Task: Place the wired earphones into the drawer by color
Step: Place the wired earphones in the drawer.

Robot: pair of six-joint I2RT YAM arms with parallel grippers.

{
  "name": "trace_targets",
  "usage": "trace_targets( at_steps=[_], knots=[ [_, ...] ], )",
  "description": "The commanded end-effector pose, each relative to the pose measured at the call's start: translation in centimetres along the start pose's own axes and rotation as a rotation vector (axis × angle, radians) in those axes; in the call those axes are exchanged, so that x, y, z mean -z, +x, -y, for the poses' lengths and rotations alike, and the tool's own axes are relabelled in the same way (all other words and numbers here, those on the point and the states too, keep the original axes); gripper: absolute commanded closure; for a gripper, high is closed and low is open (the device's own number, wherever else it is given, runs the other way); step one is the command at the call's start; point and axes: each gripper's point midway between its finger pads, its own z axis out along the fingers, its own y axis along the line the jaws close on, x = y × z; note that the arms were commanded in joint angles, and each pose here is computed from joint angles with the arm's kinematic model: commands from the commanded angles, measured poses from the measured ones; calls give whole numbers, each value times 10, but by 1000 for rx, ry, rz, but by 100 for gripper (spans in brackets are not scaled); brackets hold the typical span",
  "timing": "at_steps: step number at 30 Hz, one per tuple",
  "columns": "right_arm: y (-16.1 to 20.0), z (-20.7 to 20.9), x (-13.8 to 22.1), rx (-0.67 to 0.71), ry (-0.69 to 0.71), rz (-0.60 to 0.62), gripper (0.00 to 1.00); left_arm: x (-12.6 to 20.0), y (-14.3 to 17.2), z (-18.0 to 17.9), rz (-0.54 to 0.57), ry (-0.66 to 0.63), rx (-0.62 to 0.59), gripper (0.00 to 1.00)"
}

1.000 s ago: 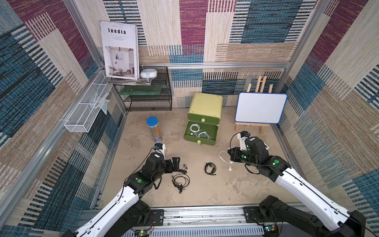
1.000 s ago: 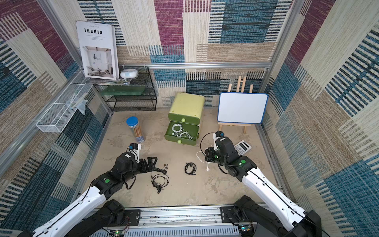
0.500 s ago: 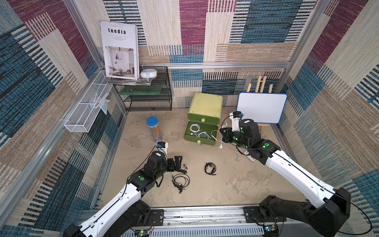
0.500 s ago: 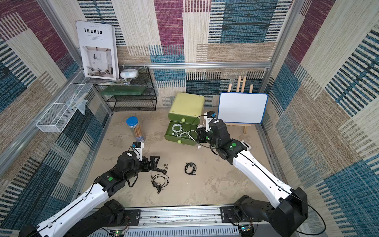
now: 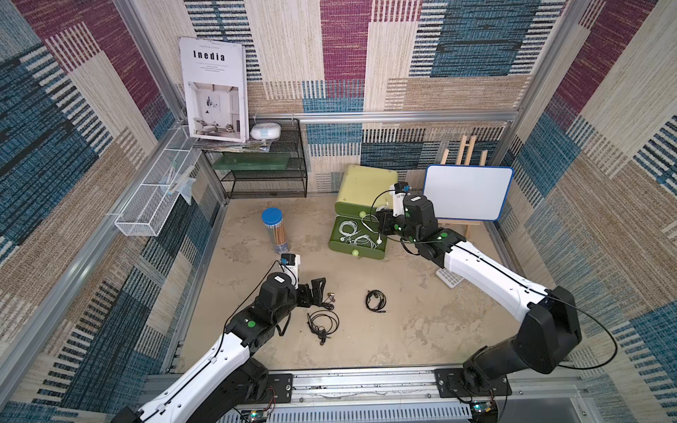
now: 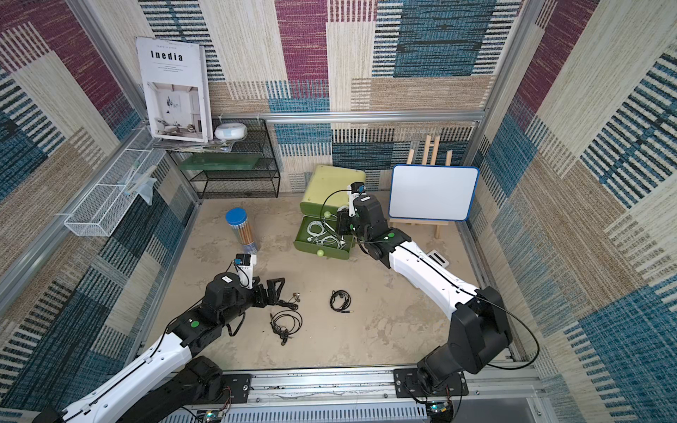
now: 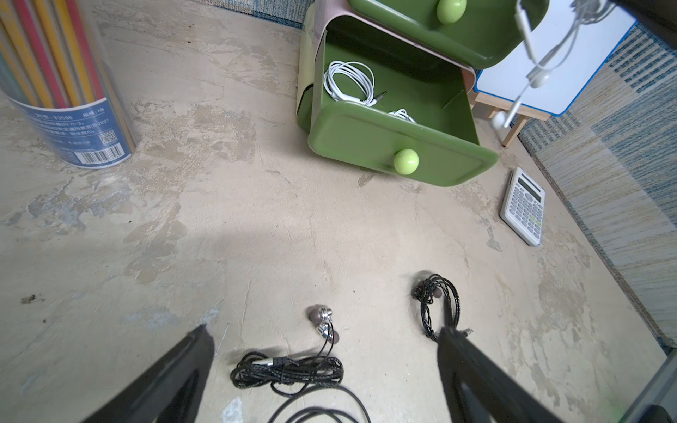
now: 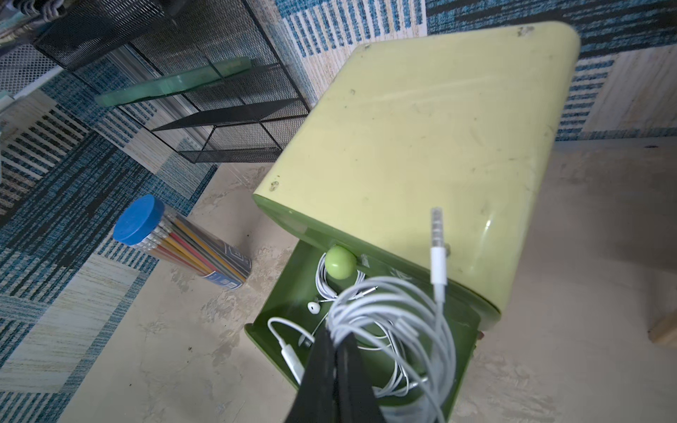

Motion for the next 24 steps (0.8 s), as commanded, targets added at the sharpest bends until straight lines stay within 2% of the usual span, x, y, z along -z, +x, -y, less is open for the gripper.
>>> trace_targets(
  at_steps=[1, 11, 18, 21, 24],
  knots=[
    [-6, -6, -12, 4, -33, 28, 100, 1, -1, -1, 8, -7, -24, 1],
    [31, -1, -50, -11, -42, -90, 100, 0, 4, -6, -7, -30, -40, 1],
    [40, -1, -56, -18, -50, -119, 100, 0, 4, -8, -8, -38, -44, 1],
    [39, -3, -53, -22, -56, -122, 82, -2, 3, -6, -7, -31, -41, 1],
    [37, -5, -47, -21, -67, -122, 71, -6, 2, -4, -13, -23, -36, 1]
  ],
)
